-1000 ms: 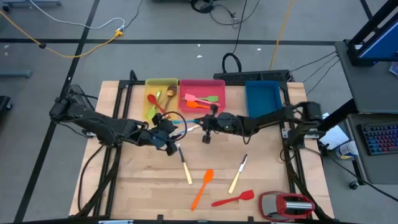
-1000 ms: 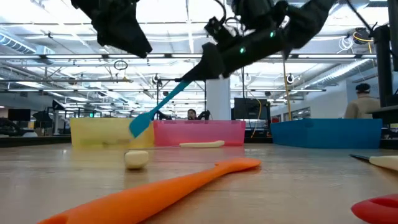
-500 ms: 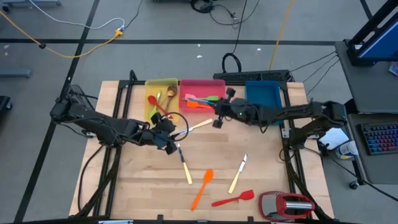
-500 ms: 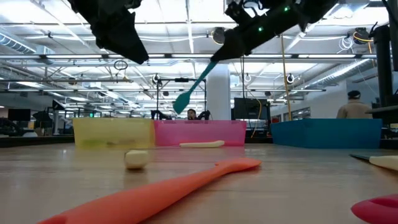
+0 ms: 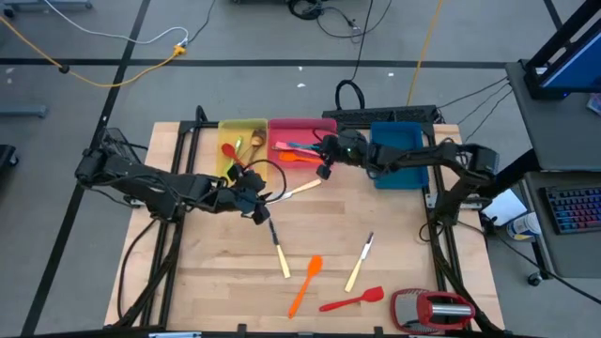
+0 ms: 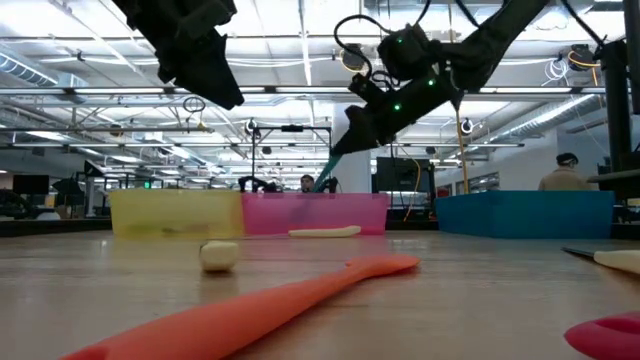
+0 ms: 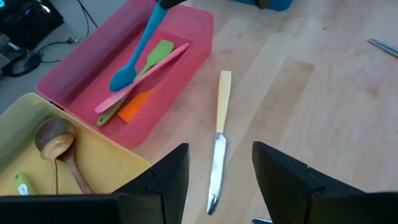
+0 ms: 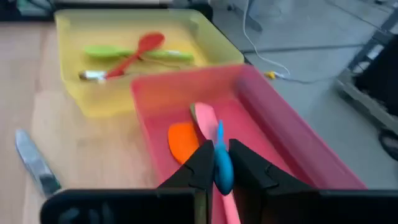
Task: Pick & Place Kitchen Items
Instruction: Put the blue spatula into the red bin
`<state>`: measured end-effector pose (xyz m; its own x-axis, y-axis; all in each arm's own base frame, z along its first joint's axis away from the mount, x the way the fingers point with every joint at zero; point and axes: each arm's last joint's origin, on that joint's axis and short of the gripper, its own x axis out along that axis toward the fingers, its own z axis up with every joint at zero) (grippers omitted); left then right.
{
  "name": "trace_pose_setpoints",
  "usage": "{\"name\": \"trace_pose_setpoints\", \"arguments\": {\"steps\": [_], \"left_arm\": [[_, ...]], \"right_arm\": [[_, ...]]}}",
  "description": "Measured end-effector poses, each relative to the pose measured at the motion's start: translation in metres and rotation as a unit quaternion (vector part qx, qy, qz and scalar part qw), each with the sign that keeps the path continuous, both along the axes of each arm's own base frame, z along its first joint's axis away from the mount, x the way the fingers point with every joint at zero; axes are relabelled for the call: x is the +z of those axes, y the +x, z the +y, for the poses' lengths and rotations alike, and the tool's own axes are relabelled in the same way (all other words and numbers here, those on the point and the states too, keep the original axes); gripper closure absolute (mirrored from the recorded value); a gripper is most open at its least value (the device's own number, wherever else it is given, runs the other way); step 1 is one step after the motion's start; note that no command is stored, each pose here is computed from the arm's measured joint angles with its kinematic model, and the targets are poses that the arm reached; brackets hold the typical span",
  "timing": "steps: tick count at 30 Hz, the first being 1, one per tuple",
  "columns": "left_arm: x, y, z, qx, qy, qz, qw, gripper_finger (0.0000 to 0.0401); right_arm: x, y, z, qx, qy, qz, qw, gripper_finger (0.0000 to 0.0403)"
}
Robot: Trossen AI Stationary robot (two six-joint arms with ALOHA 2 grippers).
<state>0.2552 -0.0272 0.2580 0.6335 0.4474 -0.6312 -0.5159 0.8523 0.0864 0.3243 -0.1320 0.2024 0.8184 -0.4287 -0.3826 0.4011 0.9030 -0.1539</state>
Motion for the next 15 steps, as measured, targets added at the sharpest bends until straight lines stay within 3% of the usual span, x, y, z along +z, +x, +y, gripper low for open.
{"name": "trace_pose_setpoints", "arguments": {"steps": [9, 15], "left_arm": [[0.0, 0.0, 0.001, 0.001, 0.0, 0.0, 1.0, 0.0219], [0.0, 0.0, 0.001, 0.001, 0.0, 0.001, 1.0, 0.0219]], "right_arm": [[-0.012, 0.008, -0.013, -0.019, 0.023, -0.058, 0.998, 0.0376], [-0.002, 0.012, -0.017, -0.014, -0.01, -0.119, 0.993, 0.0375]]}}
